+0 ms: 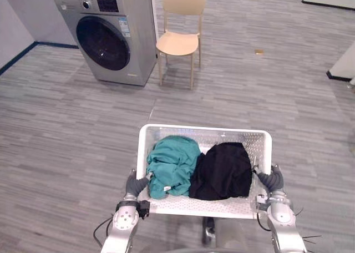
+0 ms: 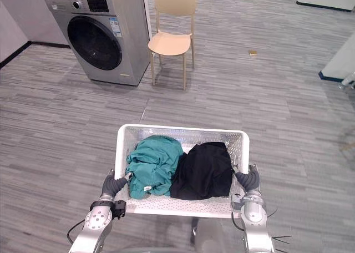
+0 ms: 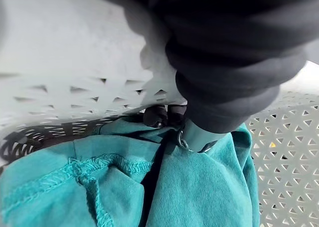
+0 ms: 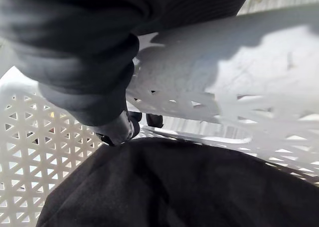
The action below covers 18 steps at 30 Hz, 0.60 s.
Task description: Pick up the laundry basket with both hands and put the clothes into the washing machine.
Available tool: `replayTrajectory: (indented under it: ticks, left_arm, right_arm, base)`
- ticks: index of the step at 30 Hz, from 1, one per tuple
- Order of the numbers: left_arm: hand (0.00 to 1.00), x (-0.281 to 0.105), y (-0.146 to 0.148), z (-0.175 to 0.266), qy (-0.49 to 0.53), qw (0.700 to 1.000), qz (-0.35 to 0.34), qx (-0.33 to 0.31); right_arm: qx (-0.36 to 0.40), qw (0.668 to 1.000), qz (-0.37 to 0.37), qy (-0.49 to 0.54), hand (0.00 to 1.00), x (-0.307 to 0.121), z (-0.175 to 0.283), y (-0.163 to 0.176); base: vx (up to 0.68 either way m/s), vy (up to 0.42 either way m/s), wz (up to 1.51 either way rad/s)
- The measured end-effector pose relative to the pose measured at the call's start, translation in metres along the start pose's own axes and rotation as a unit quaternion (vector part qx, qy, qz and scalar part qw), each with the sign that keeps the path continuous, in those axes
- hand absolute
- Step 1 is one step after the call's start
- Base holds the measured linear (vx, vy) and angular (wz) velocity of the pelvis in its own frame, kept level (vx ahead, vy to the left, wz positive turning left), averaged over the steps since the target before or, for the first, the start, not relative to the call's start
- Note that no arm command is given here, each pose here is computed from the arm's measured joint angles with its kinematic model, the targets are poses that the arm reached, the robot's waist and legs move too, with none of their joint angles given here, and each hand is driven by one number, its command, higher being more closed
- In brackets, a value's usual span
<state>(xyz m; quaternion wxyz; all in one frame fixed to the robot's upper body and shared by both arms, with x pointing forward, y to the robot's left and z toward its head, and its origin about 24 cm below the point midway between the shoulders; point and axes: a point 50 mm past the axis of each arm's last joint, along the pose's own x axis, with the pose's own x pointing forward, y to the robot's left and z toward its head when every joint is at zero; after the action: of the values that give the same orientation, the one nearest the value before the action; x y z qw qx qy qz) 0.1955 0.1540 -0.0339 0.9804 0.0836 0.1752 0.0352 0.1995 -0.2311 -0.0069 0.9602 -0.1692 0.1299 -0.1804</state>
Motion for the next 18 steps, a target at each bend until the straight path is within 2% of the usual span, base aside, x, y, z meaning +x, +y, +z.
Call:
replayTrajectory:
  ticks: [9, 12, 18]
  left_arm:
    - [1.00, -0.012, -0.002, -0.013, 0.024, 1.000, -0.001, -0.013]
    - [1.00, -0.014, -0.004, -0.011, 0.018, 1.000, -0.006, -0.020]
    - [1.00, -0.015, -0.005, -0.011, 0.021, 1.000, -0.008, -0.018]
  right_arm:
    - [0.029, 0.999, -0.013, -0.026, 1.00, -0.009, 0.014, -0.003]
    - [0.023, 0.999, -0.014, -0.034, 1.00, 0.000, 0.018, -0.005]
    - [0.000, 1.000, 0.010, 0.016, 1.00, 0.009, -0.004, 0.002]
  base:
    - [0.69, -0.089, 0.06]
    - [0.62, 0.158, -0.29]
    - [0.66, 0.278, -0.25]
